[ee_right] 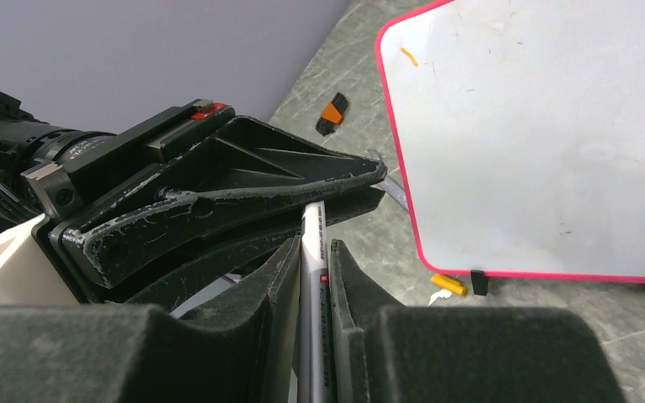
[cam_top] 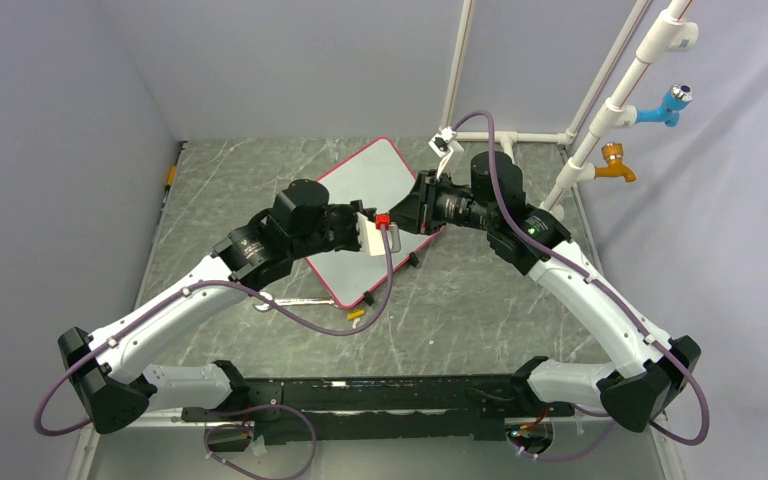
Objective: Write a sentence on the whiteboard
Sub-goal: Adjust the whiteboard marker.
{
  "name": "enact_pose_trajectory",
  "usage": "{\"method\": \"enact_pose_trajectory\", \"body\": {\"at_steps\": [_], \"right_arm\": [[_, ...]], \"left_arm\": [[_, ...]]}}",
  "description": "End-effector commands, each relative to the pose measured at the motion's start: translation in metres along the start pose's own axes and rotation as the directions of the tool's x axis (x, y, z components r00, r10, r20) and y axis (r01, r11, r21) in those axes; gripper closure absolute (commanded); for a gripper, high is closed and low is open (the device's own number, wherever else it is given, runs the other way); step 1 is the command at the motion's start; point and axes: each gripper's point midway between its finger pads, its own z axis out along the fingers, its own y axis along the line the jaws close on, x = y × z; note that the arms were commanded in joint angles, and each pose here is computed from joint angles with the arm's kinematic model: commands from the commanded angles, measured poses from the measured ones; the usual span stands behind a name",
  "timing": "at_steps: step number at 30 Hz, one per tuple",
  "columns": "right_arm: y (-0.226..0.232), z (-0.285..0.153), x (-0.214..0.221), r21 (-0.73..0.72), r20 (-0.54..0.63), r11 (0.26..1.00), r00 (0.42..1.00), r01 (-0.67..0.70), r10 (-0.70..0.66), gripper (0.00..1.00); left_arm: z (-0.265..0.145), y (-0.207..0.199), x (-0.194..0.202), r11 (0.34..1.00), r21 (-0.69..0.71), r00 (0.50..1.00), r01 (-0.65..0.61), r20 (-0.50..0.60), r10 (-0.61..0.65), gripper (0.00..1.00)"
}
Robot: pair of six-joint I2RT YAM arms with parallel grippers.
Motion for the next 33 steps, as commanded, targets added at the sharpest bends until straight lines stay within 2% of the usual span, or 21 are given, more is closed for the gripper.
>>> {"method": "enact_pose_trajectory", "body": {"at_steps": [1, 8, 14, 17, 19, 20, 24, 26, 29, 33], "right_arm": [[0.01, 0.001, -0.015, -0.044, 0.064, 0.999, 0.998, 0.008, -0.005, 0.79], [0.009, 0.006, -0.016, -0.046, 0.059, 0.999, 0.998, 0.003, -0.001, 0.82], [0.008, 0.01, -0.013, -0.055, 0.04, 0.998, 0.999, -0.004, 0.006, 0.9], [0.007, 0.011, -0.011, -0.058, 0.034, 0.998, 0.999, -0.007, 0.008, 1.0], [0.006, 0.01, -0.01, -0.055, 0.033, 0.999, 0.999, -0.004, 0.006, 1.0], [0.006, 0.009, -0.009, -0.051, 0.035, 0.999, 0.999, 0.0, 0.002, 1.0], [-0.001, 0.006, -0.011, -0.008, 0.051, 1.0, 0.999, 0.013, -0.012, 1.0], [-0.004, 0.004, -0.013, 0.017, 0.065, 1.0, 0.998, 0.018, -0.019, 1.0], [-0.008, 0.001, -0.017, 0.049, 0.083, 0.998, 0.996, 0.027, -0.031, 1.0], [-0.017, -0.003, -0.02, 0.1, 0.095, 0.994, 0.994, 0.041, -0.051, 1.0]], "left_arm": [[-0.005, 0.013, -0.012, 0.999, -0.044, 0.999, 0.012, 0.039, -0.011, 1.0], [-0.004, 0.012, -0.011, 0.999, -0.046, 0.999, 0.015, 0.038, -0.014, 1.0], [-0.004, 0.013, -0.011, 0.999, -0.051, 0.999, 0.011, 0.036, -0.009, 1.0], [-0.004, 0.014, -0.011, 0.998, -0.056, 0.999, 0.012, 0.035, -0.01, 1.0], [-0.004, 0.017, -0.008, 0.997, -0.072, 1.0, 0.017, 0.02, -0.016, 1.0], [-0.005, 0.019, -0.007, 0.996, -0.088, 0.999, 0.032, 0.014, -0.03, 0.97], [-0.01, 0.025, -0.004, 0.993, -0.09, 0.997, 0.078, -0.009, -0.079, 0.62], [-0.015, 0.025, -0.002, 0.993, -0.101, 0.998, 0.067, -0.012, -0.069, 0.48], [-0.023, 0.026, 0.001, 0.99, -0.118, 0.997, 0.073, -0.008, -0.074, 0.36], [-0.038, 0.028, 0.011, 0.986, -0.114, 0.993, 0.118, -0.015, -0.121, 0.27]]}}
